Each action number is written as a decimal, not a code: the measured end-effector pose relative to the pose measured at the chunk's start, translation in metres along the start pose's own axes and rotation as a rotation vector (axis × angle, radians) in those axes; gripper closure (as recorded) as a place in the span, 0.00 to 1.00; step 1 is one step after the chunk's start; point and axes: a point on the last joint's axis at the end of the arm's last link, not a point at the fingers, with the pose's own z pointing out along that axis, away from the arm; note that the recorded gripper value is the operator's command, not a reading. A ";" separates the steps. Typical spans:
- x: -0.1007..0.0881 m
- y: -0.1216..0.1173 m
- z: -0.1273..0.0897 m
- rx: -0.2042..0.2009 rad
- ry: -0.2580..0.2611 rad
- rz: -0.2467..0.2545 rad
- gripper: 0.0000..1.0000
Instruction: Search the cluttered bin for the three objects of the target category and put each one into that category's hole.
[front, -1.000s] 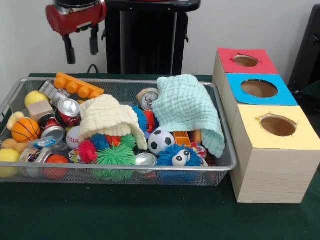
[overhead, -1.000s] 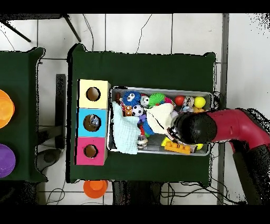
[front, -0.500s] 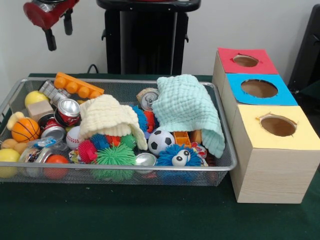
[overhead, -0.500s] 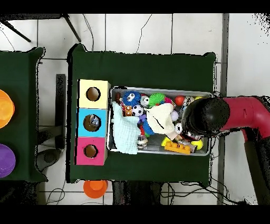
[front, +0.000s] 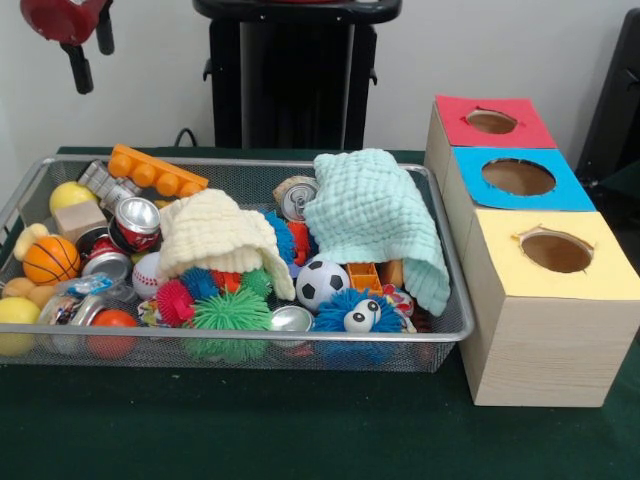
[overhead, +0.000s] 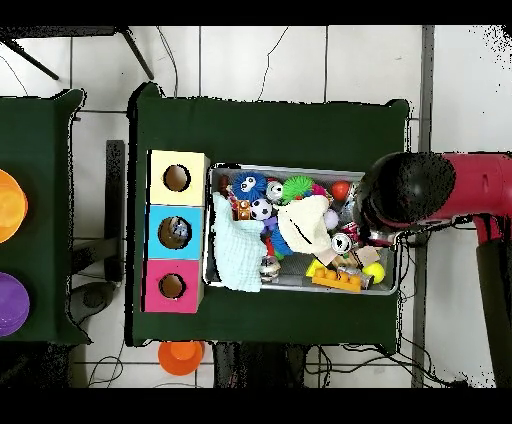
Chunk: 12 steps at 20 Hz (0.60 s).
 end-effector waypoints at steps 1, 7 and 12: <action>0.000 -0.004 -0.004 0.005 -0.001 -0.008 0.00; -0.007 -0.030 -0.024 0.038 -0.019 -0.033 0.00; -0.017 -0.057 -0.035 0.076 -0.044 -0.030 0.00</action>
